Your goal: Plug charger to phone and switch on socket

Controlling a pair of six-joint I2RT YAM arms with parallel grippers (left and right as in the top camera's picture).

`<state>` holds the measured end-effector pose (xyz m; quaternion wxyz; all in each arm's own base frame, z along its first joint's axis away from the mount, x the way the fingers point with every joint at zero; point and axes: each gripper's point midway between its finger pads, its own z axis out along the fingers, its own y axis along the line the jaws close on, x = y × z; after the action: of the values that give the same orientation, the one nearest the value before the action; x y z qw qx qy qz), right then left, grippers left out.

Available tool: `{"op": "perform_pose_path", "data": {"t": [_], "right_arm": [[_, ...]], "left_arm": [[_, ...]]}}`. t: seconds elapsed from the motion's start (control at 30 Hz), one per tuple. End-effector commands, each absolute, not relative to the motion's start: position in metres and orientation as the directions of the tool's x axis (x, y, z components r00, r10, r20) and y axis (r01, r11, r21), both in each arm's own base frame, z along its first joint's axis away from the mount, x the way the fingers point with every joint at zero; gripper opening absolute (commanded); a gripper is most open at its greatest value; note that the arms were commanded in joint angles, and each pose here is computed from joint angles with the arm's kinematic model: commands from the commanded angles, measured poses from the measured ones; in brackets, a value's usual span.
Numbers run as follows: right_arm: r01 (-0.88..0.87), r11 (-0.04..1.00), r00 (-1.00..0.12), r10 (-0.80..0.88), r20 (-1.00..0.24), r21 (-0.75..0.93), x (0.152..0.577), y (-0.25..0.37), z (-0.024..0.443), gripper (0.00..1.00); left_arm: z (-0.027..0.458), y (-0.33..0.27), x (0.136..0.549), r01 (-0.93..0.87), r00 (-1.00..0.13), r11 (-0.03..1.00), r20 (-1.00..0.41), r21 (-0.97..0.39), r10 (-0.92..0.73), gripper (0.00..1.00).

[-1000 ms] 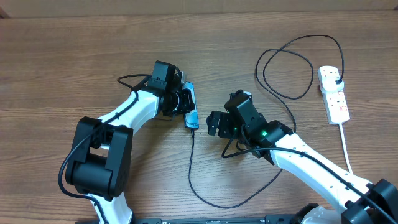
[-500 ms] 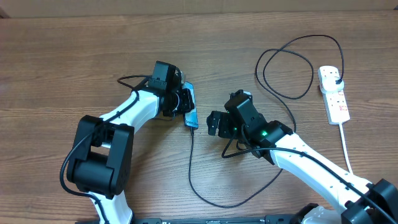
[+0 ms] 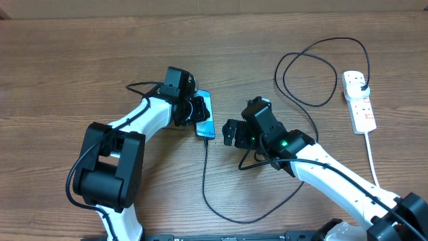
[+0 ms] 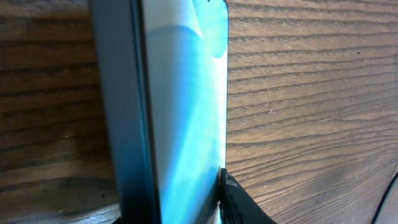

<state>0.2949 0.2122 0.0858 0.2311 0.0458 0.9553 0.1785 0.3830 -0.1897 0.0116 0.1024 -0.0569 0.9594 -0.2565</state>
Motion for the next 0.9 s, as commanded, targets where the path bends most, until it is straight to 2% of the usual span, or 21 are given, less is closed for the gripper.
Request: {"op": "perform_pose_path", "data": {"t": [0.0, 0.37, 0.67, 0.87], "right_arm": [[0.003, 0.926, -0.871, 0.188, -0.454, 0.377, 0.3020, 0.2138, 0.0992, 1.00], [0.003, 0.926, -0.871, 0.187, -0.454, 0.377, 0.3019, 0.2139, 0.0992, 1.00], [0.003, 0.926, -0.871, 0.187, -0.454, 0.377, 0.3019, 0.2138, 0.0992, 1.00], [0.003, 0.926, -0.871, 0.187, -0.454, 0.377, 0.3019, 0.2139, 0.0992, 1.00]], "left_arm": [[0.0047, -0.1904, 0.3804, -0.057, -0.975, 0.869, -0.161, -0.492, -0.155, 0.29], [0.0047, -0.1900, 0.3807, -0.058, -0.974, 0.869, -0.161, -0.492, -0.157, 0.32], [0.0053, -0.1905, 0.3821, -0.055, -0.973, 0.868, -0.167, -0.494, -0.157, 0.42], [0.0052, -0.1904, 0.3820, -0.056, -0.973, 0.868, -0.166, -0.494, -0.157, 0.42]]}}
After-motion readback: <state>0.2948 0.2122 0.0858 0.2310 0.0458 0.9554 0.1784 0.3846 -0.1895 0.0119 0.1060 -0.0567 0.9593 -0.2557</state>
